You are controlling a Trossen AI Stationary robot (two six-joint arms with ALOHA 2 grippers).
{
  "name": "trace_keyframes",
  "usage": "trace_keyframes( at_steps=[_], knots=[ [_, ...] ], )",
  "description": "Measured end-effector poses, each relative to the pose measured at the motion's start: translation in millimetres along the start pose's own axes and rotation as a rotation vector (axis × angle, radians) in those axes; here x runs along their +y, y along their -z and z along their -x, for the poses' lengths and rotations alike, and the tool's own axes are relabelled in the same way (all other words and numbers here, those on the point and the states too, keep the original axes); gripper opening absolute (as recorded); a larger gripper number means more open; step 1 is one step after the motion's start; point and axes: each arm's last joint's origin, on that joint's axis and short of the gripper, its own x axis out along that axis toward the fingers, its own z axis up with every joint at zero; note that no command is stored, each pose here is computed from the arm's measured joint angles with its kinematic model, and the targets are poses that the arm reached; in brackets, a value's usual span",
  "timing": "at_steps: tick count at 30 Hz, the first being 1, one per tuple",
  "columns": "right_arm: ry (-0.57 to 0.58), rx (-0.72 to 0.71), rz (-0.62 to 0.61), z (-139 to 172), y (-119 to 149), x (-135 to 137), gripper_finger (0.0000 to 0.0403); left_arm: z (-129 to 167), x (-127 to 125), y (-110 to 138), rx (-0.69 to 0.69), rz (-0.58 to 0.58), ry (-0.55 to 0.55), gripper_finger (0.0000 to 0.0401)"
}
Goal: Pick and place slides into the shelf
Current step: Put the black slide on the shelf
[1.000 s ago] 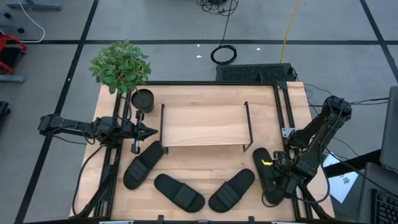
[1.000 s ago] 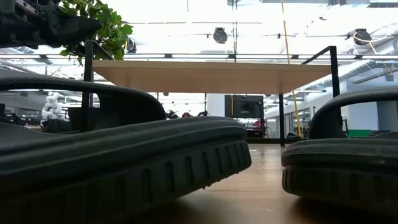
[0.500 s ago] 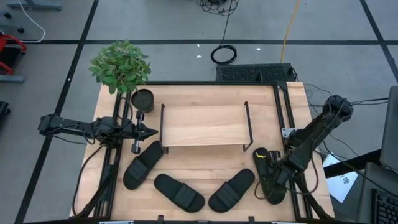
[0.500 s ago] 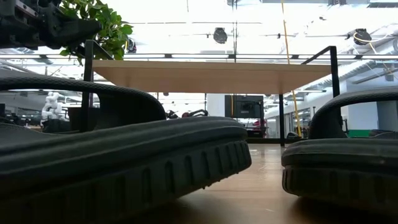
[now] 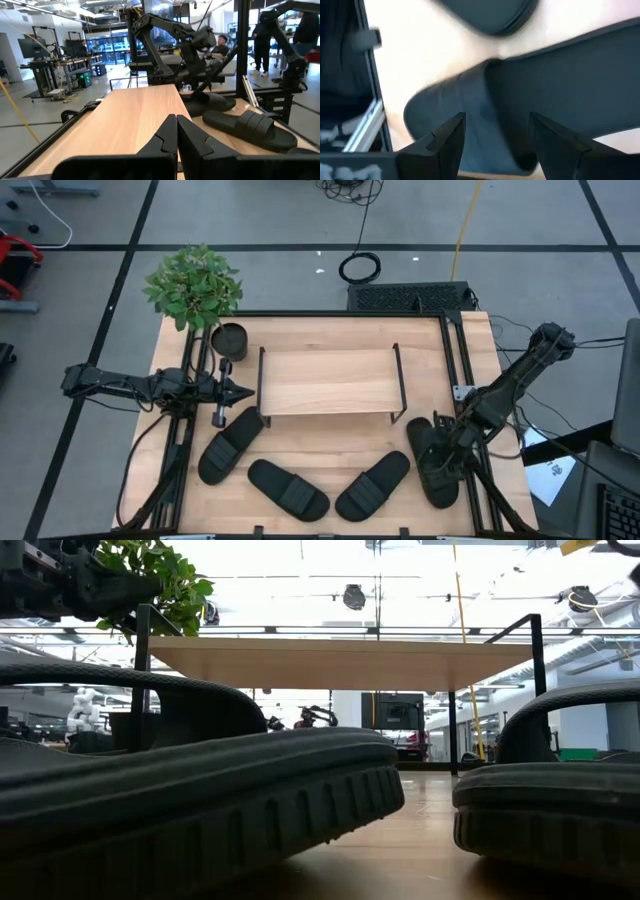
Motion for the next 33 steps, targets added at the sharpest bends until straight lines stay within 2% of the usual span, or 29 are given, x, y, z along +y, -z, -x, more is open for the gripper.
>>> trace_keyframes(
  at_steps=[4,14,18,23,33],
  knots=[
    [0.002,-0.003,0.011,7.8,2.5,-6.3,0.0207,0.0,-0.1,1.5,0.015,-0.010,0.002,0.0008],
    [-0.055,-0.032,0.124,10.1,-5.2,-8.5,0.0208,0.0,-0.3,3.0,0.031,-0.014,0.003,0.0008],
    [-0.119,-0.004,0.121,0.0,-5.4,-12.8,0.0208,0.0,-0.3,3.0,0.031,-0.017,0.003,0.0008],
    [-0.114,0.029,0.108,-15.2,0.0,-23.8,0.0208,0.0,-0.2,3.1,0.032,-0.033,0.003,0.0008],
    [-0.295,0.045,0.062,-37.5,3.9,-27.5,0.0208,0.1,-0.2,3.1,0.032,-0.033,0.003,0.0008]
  ],
)
